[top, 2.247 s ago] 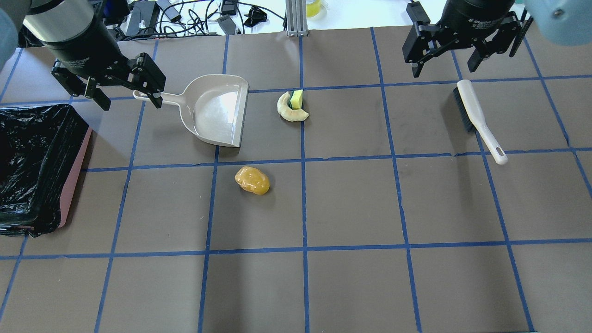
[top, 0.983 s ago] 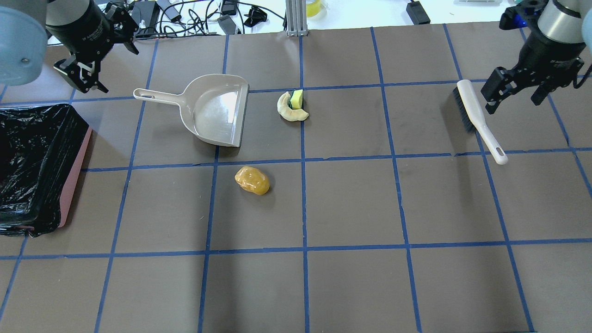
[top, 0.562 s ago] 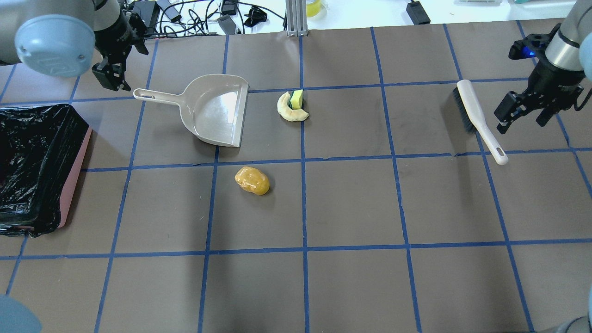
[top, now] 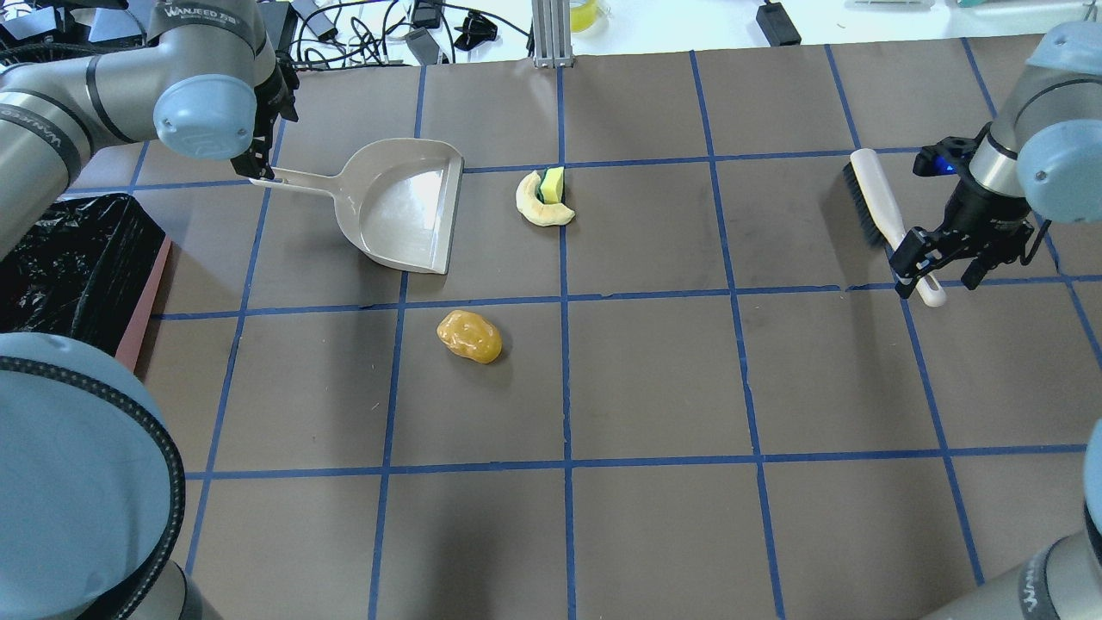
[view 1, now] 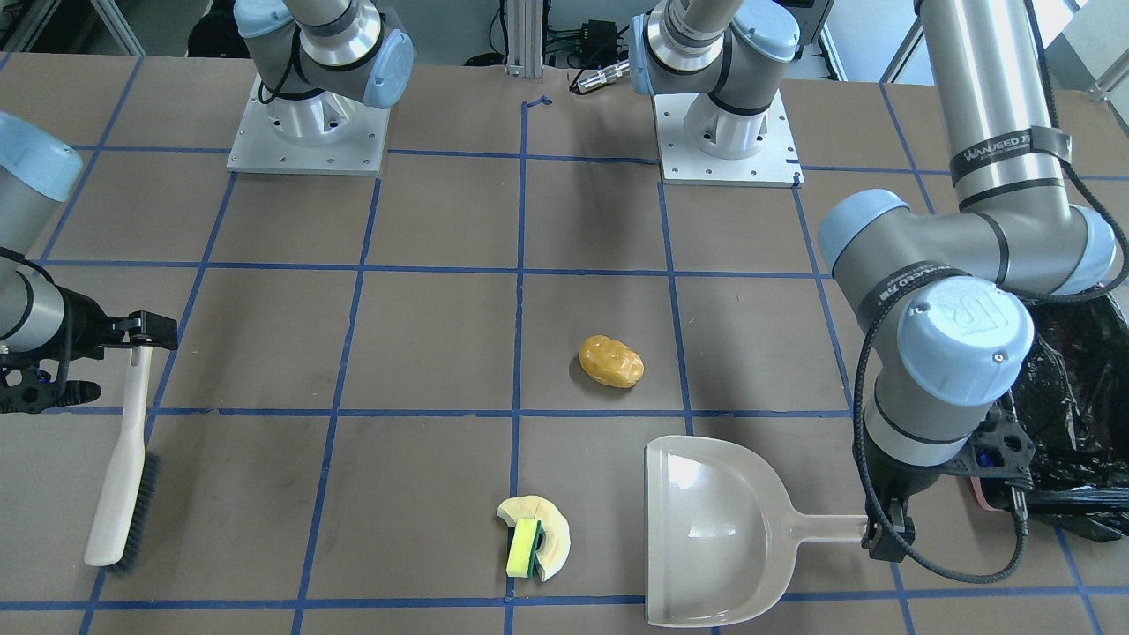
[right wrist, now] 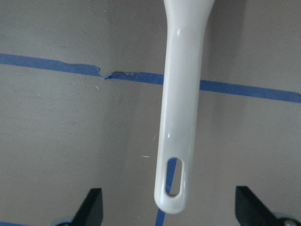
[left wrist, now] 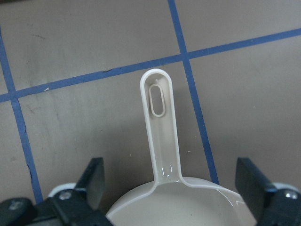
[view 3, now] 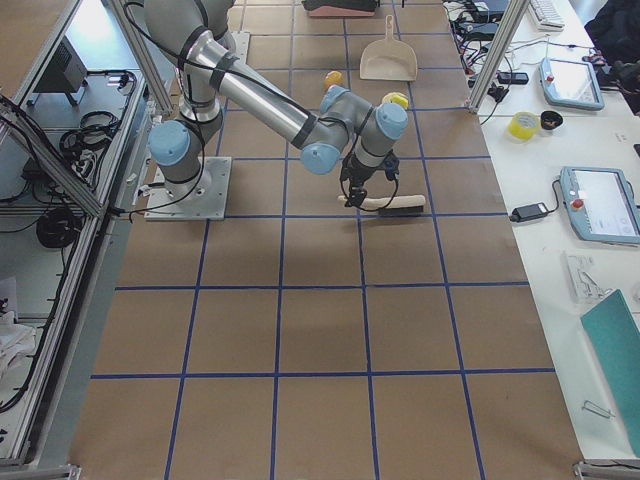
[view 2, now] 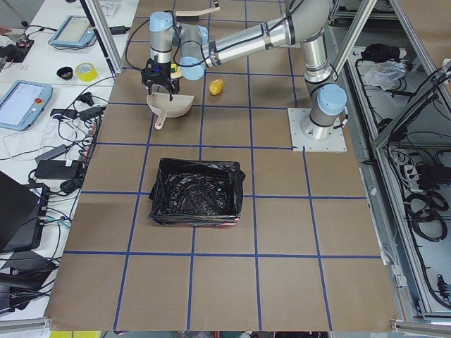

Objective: Sweep and dump trash into bin
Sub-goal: 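Lift the dustpan with the left gripper while the right gripper lifts the brush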

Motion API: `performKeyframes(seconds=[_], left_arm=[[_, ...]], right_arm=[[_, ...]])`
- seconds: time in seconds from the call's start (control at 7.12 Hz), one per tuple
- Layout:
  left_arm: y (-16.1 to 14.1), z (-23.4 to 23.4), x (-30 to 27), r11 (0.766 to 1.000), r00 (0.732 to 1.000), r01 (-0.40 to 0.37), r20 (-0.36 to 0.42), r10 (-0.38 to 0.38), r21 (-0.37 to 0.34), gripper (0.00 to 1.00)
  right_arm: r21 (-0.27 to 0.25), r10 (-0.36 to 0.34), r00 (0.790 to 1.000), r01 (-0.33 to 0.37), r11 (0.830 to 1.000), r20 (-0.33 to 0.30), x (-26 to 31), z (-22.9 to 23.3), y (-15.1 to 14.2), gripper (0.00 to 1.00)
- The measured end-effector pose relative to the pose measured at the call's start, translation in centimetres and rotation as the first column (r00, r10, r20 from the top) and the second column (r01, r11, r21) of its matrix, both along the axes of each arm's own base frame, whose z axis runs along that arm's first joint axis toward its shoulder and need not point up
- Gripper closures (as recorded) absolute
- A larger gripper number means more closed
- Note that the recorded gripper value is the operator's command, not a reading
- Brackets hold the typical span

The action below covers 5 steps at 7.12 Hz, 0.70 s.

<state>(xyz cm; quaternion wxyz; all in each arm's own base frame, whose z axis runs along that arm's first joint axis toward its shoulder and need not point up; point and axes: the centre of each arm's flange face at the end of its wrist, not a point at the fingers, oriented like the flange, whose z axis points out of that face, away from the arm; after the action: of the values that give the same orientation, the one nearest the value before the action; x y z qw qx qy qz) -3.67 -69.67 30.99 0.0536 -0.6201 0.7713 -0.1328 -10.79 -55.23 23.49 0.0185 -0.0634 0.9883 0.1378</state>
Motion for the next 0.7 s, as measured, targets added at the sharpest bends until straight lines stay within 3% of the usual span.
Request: performKeyframes(seconds=[0.14,0.42,0.56,0.7], left_arm=[[-0.7,-1.5,0.4,1.000,1.000,-0.016,0.017,0.016,0.015,0.01],[-1.9,-4.0,1.6,0.998,0.998,-0.057,0.024,0.056,0.025,0.01],[-2.3,-5.1,2.1,0.997,0.997,-0.072,0.024,0.072,0.023,0.02],[-2.5,-5.8,2.3,0.996,0.996,-0.081,0.021,0.081,0.024,0.03]], right_arm=[[-0.004,-0.024,1.000,0.024,1.000,-0.006,0.0,-0.8,-0.2,0.11],[-0.012,-0.124,0.992,0.124,0.992,-0.032,0.2,-0.7,-0.2,0.11],[-0.016,-0.145,0.989,0.144,0.989,-0.041,0.3,-0.5,-0.3,0.12],[-0.021,-0.148,0.988,0.147,0.989,-0.046,0.3,-0.2,-0.4,0.19]])
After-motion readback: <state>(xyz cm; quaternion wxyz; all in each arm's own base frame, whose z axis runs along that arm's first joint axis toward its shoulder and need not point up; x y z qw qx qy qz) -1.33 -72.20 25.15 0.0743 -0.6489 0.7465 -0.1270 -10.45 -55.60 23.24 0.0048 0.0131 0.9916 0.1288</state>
